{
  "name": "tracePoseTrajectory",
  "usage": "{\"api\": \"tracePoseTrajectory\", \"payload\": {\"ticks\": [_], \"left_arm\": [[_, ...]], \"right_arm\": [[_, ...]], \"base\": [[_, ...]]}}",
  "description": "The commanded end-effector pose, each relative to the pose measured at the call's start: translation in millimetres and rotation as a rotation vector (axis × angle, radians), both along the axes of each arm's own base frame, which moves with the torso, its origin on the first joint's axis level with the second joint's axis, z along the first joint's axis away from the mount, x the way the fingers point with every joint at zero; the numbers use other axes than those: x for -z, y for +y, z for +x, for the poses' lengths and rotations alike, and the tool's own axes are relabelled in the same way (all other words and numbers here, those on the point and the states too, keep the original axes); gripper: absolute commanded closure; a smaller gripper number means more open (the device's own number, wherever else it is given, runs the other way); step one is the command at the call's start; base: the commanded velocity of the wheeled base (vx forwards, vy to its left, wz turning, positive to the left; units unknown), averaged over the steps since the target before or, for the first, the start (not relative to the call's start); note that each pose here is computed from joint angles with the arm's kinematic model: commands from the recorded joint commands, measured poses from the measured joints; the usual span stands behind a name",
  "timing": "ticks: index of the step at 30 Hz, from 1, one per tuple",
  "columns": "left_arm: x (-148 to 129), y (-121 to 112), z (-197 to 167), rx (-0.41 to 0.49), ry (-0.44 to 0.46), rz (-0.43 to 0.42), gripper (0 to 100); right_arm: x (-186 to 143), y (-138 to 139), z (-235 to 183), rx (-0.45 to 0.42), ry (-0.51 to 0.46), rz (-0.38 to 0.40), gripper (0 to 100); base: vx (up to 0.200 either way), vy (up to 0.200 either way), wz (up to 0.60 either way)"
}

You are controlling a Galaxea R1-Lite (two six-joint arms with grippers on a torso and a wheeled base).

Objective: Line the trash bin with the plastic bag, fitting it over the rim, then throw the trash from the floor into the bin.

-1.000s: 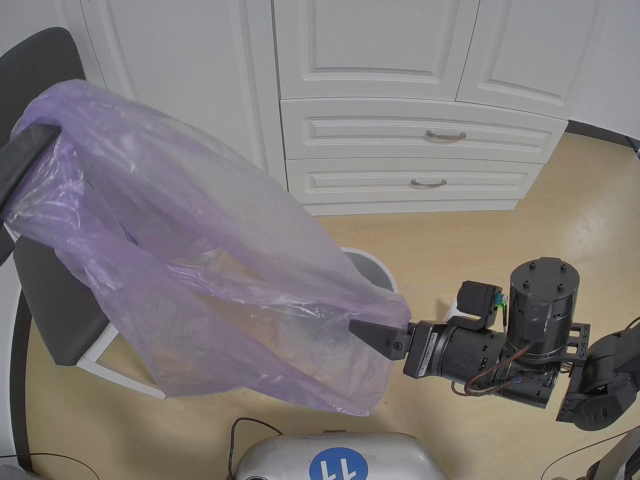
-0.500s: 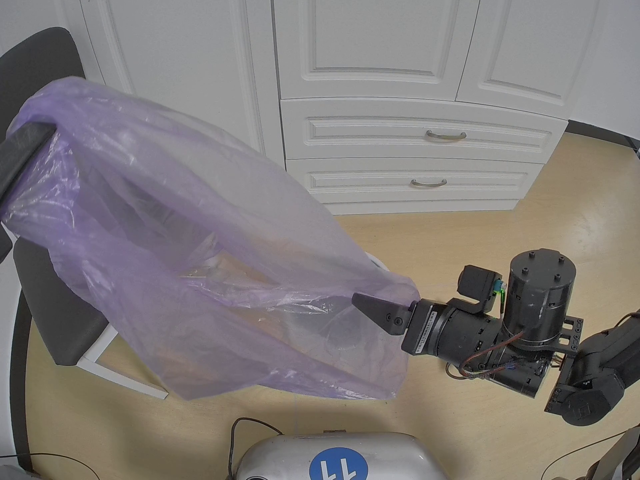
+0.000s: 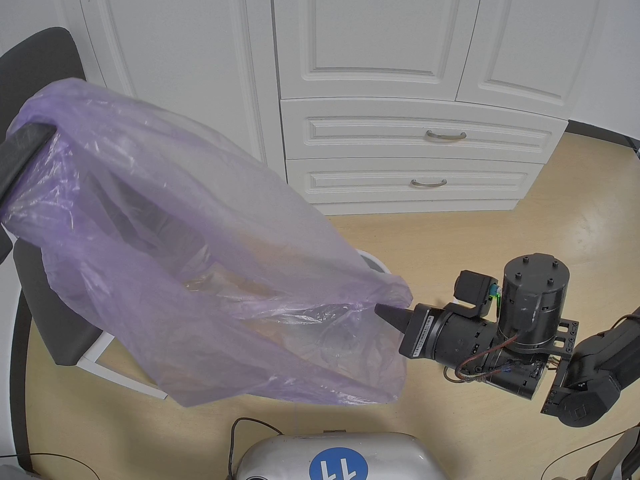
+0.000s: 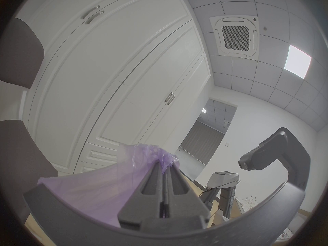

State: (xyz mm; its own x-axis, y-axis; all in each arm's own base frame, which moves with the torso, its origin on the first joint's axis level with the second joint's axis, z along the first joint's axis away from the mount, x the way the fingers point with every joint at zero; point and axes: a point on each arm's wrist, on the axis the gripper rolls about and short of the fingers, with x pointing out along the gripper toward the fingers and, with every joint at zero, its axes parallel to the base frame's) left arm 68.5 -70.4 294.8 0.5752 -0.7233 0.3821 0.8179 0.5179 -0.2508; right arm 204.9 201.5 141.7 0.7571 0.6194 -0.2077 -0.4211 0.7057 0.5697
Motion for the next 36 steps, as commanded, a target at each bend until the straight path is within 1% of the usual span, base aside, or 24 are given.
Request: {"api": "tracePoseTrajectory", "payload": {"ticks": [1, 4, 5, 9, 14, 19, 24, 26, 27, 28, 29, 30, 33, 34, 36], "left_arm": [[0, 0, 0, 0.0, 0.001, 0.0, 100], [1, -1, 1, 0.001, 0.005, 0.003, 100], [2, -2, 2, 0.002, 0.014, 0.007, 100], [8, -9, 9, 0.022, 0.082, 0.023, 100], [22, -21, 21, 0.019, 0.18, 0.114, 100], [37, -32, 33, 0.014, 0.281, 0.212, 100], [54, -42, 44, 0.004, 0.375, 0.307, 100], [64, -49, 52, -0.007, 0.426, 0.36, 100], [66, -50, 54, -0.011, 0.435, 0.369, 100], [73, -55, 60, -0.021, 0.458, 0.401, 100], [74, -55, 60, -0.023, 0.461, 0.404, 100], [83, -59, 70, -0.052, 0.482, 0.451, 100], [97, -63, 84, -0.143, 0.496, 0.523, 100], [99, -64, 86, -0.161, 0.5, 0.535, 100], [107, -68, 94, -0.256, 0.504, 0.583, 100]], "right_arm": [[-3, -1, -1, 0.003, 0.002, 0.022, 100], [-8, -5, 0, 0.019, -0.012, 0.032, 100], [-15, -12, 1, 0.033, -0.031, 0.045, 100], [-37, -31, 0, 0.08, -0.093, 0.087, 100], [-64, -58, -5, 0.117, -0.2, 0.115, 100], [-84, -80, -12, 0.144, -0.254, 0.133, 100], [-96, -88, -20, 0.149, -0.282, 0.147, 100], [-97, -89, -23, 0.147, -0.304, 0.128, 100], [-97, -90, -23, 0.148, -0.309, 0.122, 100], [-96, -90, -24, 0.149, -0.318, 0.106, 100], [-96, -90, -24, 0.149, -0.319, 0.104, 100], [-96, -90, -26, 0.148, -0.328, 0.091, 100], [-93, -90, -29, 0.138, -0.34, 0.061, 100], [-93, -90, -30, 0.136, -0.342, 0.056, 100], [-90, -86, -37, 0.104, -0.352, 0.035, 100]], "base": [[0.0, 0.0, 0.0], [0.0, 0.0, 0.0], [0.0, 0.0, 0.0], [0.0, 0.0, 0.0], [0.0, 0.0, 0.0], [0.0, 0.0, 0.0], [0.0, 0.0, 0.0], [0.0, 0.0, 0.0], [0.0, 0.0, 0.0], [0.0, 0.0, 0.0], [0.0, 0.0, 0.0], [0.0, 0.0, 0.0], [0.0, 0.0, 0.0], [0.0, 0.0, 0.0], [0.0, 0.0, 0.0]]}}
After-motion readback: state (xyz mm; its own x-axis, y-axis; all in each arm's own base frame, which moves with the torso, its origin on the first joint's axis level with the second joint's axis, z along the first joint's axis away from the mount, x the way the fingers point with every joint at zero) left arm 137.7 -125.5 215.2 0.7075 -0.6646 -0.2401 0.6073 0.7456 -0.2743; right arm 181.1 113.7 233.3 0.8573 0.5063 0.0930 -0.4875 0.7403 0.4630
